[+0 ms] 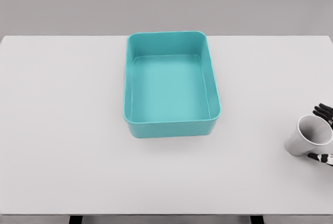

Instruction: Put the paper cup into the basket with your right arm

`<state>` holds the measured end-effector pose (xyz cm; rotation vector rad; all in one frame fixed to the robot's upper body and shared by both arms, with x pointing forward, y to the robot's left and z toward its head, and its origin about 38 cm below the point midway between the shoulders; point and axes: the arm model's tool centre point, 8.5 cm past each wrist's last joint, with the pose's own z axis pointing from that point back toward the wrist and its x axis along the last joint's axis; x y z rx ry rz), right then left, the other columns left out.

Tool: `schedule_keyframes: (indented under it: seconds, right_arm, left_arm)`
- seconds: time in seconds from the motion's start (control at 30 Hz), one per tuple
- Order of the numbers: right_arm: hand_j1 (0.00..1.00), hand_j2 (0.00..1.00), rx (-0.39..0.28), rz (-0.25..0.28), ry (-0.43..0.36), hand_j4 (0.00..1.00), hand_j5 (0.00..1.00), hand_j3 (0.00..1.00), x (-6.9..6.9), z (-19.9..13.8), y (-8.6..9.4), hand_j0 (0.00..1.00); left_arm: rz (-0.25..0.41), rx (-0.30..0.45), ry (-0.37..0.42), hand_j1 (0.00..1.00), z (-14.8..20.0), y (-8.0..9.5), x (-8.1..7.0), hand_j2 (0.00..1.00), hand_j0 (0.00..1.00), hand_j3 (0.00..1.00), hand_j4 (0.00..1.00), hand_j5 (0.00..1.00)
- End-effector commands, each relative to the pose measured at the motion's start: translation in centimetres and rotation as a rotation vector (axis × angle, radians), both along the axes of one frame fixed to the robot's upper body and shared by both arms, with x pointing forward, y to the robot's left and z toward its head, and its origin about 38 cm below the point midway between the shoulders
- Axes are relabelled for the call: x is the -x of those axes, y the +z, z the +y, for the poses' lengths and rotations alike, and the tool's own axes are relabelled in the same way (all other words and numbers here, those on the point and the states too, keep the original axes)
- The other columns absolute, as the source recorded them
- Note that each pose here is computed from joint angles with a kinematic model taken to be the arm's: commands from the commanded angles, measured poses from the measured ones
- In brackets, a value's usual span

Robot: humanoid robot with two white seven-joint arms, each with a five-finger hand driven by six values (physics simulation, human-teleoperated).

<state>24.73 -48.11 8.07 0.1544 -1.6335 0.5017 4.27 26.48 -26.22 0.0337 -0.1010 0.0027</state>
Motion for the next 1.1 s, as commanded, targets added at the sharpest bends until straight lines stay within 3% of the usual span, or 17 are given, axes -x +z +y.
schedule_keyframes:
  seconds: [0.0,0.37,1.07]
  right_arm:
    - [1.0,1.0,-0.013,0.016,-0.009,1.0,1.0,1.0,0.2,0.1,-0.7,1.0]
    - [1.0,1.0,-0.022,0.027,0.005,1.0,1.0,1.0,0.0,0.8,-1.4,1.0]
    - [1.0,1.0,-0.025,0.009,0.026,1.0,1.0,1.0,-0.5,1.4,-0.9,1.0]
  left_arm:
    - [0.0,0.0,0.0,1.0,0.0,0.0,0.0,1.0,1.0,1.0,1.0,1.0]
    - [0.0,0.0,0.001,1.0,0.0,0.0,0.0,1.0,1.0,1.0,1.0,1.0]
    - [0.0,0.0,0.0,1.0,0.0,0.0,0.0,1.0,1.0,1.0,1.0,1.0]
